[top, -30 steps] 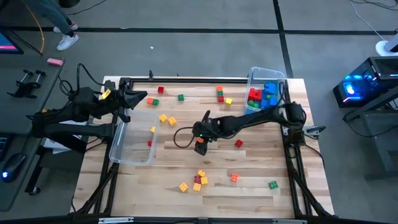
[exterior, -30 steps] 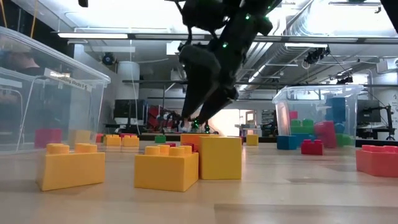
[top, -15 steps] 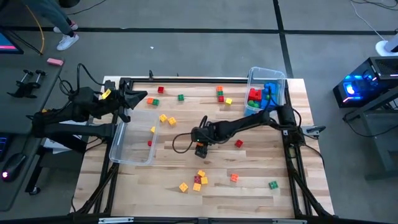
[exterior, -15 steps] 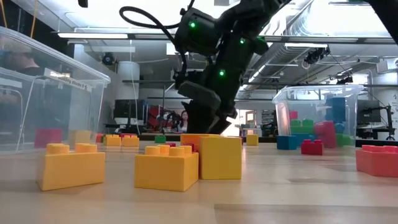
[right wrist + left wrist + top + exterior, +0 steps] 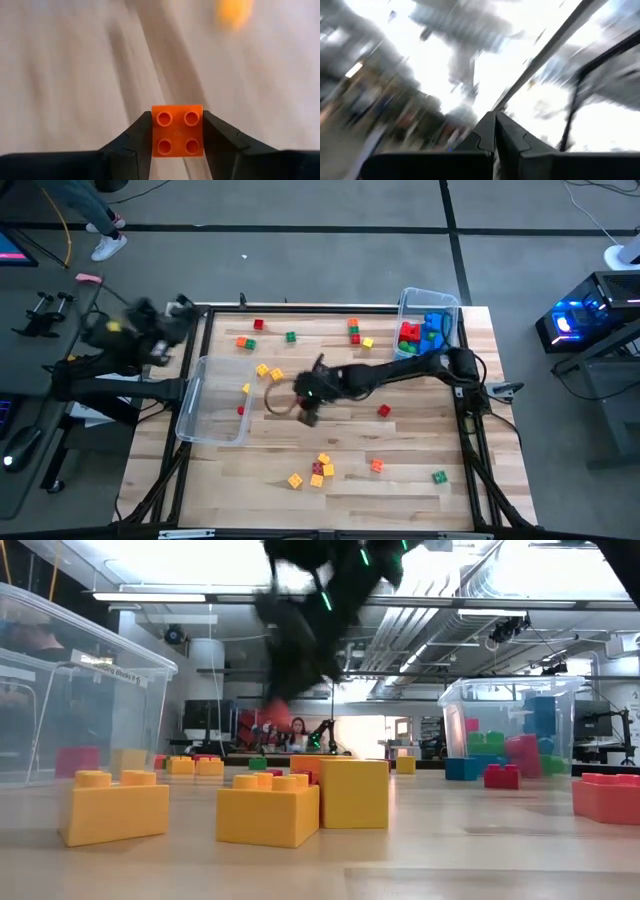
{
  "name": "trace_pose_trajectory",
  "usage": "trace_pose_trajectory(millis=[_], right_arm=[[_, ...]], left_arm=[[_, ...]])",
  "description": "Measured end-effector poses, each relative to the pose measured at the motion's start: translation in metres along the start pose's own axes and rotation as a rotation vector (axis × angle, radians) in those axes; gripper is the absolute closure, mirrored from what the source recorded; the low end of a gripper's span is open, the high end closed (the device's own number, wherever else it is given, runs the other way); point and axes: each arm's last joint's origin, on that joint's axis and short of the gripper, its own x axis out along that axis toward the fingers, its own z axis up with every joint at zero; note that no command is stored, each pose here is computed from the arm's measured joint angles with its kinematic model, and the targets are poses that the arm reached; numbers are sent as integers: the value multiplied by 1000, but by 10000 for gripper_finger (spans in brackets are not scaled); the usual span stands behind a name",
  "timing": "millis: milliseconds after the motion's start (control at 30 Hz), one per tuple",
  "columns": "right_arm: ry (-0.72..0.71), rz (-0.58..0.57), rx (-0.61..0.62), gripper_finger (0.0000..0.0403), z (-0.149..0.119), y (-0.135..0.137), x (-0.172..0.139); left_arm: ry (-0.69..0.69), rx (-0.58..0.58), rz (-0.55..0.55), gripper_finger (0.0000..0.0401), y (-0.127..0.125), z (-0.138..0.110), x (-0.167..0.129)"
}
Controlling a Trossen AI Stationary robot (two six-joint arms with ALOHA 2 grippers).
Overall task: Sort blocks by size
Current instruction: Put the small orange game piece into the left transparent bin
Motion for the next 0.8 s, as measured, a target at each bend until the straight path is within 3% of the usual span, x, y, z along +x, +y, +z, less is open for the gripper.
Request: trace_pose_trajectory(millis=[133, 200, 300, 500, 667, 800], right_arm=[[-296, 65, -56, 271, 63, 9, -38], [-453, 89, -77, 271, 90, 13, -55], [-577, 86, -65, 271, 113, 13, -58], [-605, 142, -31, 271, 135, 16, -14], [-693, 180, -2, 268, 145, 20, -3], [-639, 168, 13, 173, 140, 15, 2]], left_arm=[[-143, 68, -141, 401, -9, 17, -3], [-144, 90, -147, 401, -9, 17, -5], [-110, 96, -135, 401, -8, 15, -4], [-27, 94, -99, 401, -4, 2, 3], [-12, 60, -95, 401, -3, -1, 6], [-7, 51, -93, 401, -3, -2, 6]])
